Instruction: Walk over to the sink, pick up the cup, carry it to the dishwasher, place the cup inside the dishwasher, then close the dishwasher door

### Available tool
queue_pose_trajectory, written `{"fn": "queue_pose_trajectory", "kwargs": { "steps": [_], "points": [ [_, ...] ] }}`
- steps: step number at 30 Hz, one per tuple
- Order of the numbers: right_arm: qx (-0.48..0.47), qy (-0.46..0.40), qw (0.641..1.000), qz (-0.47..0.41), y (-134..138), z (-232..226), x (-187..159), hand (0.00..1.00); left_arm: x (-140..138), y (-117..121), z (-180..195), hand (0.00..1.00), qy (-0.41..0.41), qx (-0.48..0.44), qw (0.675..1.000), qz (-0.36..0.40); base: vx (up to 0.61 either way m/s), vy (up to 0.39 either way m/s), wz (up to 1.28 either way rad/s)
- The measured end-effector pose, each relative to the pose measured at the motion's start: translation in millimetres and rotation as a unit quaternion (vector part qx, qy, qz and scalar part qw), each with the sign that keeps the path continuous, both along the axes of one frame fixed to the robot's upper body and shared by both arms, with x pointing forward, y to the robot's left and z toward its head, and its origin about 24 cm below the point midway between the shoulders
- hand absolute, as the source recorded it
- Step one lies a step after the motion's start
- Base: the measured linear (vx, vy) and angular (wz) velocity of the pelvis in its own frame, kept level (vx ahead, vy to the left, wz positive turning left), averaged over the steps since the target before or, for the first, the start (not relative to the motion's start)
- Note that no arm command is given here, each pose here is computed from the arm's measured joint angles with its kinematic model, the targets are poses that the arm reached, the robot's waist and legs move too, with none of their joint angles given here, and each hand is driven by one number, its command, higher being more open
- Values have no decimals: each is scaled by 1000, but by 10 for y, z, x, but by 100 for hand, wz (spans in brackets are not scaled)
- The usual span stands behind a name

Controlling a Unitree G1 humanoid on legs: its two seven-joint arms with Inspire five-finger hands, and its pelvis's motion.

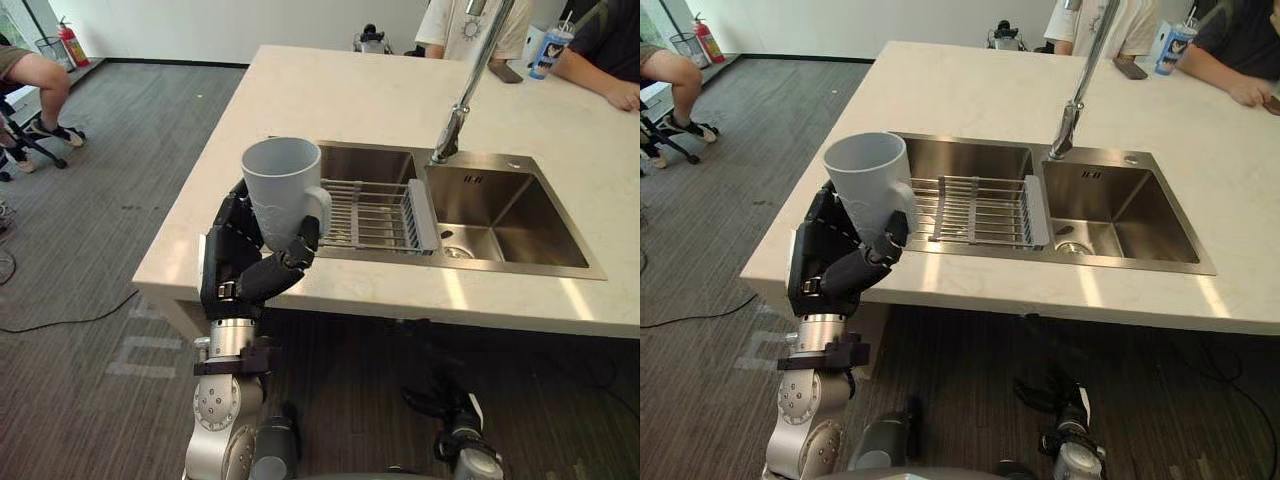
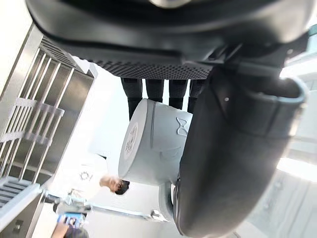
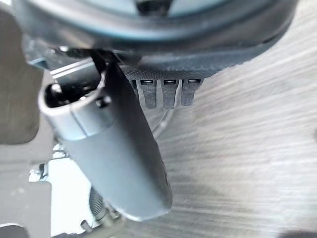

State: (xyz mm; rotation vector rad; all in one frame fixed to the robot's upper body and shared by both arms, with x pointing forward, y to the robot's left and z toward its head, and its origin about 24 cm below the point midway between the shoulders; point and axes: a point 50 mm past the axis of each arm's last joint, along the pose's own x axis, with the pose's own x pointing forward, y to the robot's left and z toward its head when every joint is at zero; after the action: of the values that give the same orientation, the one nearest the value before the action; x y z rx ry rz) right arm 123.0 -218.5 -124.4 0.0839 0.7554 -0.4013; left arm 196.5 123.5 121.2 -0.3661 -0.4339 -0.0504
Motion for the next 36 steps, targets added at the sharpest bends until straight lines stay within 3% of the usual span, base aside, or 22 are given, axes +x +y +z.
{"fn": "queue_pose_trajectory", "kwargs": {
  "steps": [4, 7, 18, 27, 30, 36],
  "points": [
    [-18, 0, 1000, -12, -125, 31, -72, 90, 5, -164, -43, 30, 8, -8, 999, -37, -149, 347, 24],
    [22, 20, 999, -17, 100, -76, -153, 90, 84, -105, -188, 30, 37, 26, 998, -33, -26, 235, 39],
    [16, 37, 999, -14, 80, -108, -263, 90, 84, -142, -270, 30, 57, 41, 996, -47, -7, 25, 59],
    [-10, -30, 999, -3, 94, 92, 51, 90, -30, -52, -162, 30, 41, 1, 999, -10, -156, -129, 110],
    [-31, -30, 999, -3, 11, 116, 111, 90, -29, -82, -147, 30, 39, -17, 999, -14, -74, 81, 167],
    [-16, -38, 999, 21, 155, 108, 425, 90, 19, -28, -256, 30, 59, -25, 998, -3, -3, 181, 105]
  ]
}}
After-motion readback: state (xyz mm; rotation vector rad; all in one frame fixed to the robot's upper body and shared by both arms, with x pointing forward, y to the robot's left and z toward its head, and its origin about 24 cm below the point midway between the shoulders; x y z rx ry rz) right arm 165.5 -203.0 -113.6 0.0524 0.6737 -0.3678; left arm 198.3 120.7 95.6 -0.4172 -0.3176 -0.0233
